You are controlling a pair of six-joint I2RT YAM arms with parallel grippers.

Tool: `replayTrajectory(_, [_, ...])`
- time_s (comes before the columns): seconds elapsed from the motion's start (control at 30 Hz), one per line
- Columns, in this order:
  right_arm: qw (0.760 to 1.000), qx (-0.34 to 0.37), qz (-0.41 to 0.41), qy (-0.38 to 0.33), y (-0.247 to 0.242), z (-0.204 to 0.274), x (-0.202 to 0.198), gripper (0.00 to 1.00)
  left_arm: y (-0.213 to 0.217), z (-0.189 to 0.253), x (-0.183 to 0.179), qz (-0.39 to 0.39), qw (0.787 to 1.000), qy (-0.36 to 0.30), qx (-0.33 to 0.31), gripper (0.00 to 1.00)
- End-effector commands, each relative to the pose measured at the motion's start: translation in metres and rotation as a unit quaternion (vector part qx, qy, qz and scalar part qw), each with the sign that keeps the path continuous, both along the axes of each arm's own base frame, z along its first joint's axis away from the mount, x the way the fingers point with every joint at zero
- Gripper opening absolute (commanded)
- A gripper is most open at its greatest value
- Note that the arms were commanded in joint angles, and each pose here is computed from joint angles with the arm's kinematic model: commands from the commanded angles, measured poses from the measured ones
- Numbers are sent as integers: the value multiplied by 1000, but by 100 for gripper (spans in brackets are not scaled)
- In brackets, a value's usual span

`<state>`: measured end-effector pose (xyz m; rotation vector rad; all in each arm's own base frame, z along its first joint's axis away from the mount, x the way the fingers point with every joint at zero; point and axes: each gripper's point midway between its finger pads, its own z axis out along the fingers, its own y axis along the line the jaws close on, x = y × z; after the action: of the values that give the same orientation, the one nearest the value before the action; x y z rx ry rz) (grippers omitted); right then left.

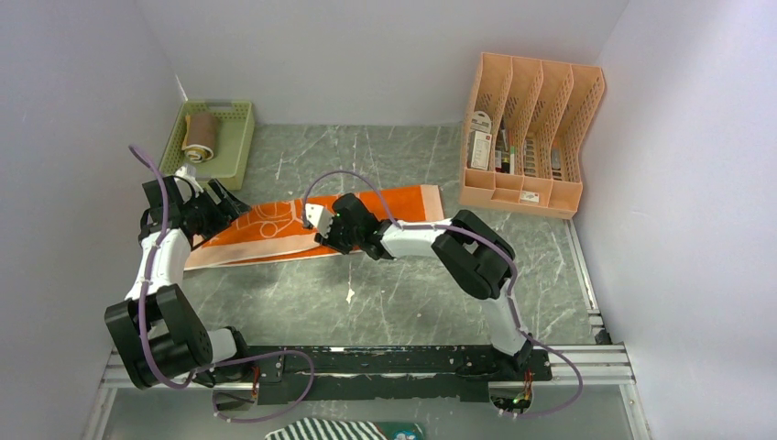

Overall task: Roll the towels
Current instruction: Fold the towel at the center of the board.

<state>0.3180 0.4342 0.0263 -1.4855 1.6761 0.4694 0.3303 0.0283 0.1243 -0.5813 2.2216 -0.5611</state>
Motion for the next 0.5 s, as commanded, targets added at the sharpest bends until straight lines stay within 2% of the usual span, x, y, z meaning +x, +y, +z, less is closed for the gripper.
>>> replayTrajectory(0.0, [1000,14,-11,3,5,4,11,23,-5,3,4,-16,1000,-11,-5,85])
replayTrajectory(0.23, [1000,19,-12,11,5,13,9,3,-5,2,4,-16,1000,-8,-6,85])
replayTrajectory(0.47, [999,22,-2,35,-3,19,-7,1,-4,-1,3,-16,1000,-2,-5,85])
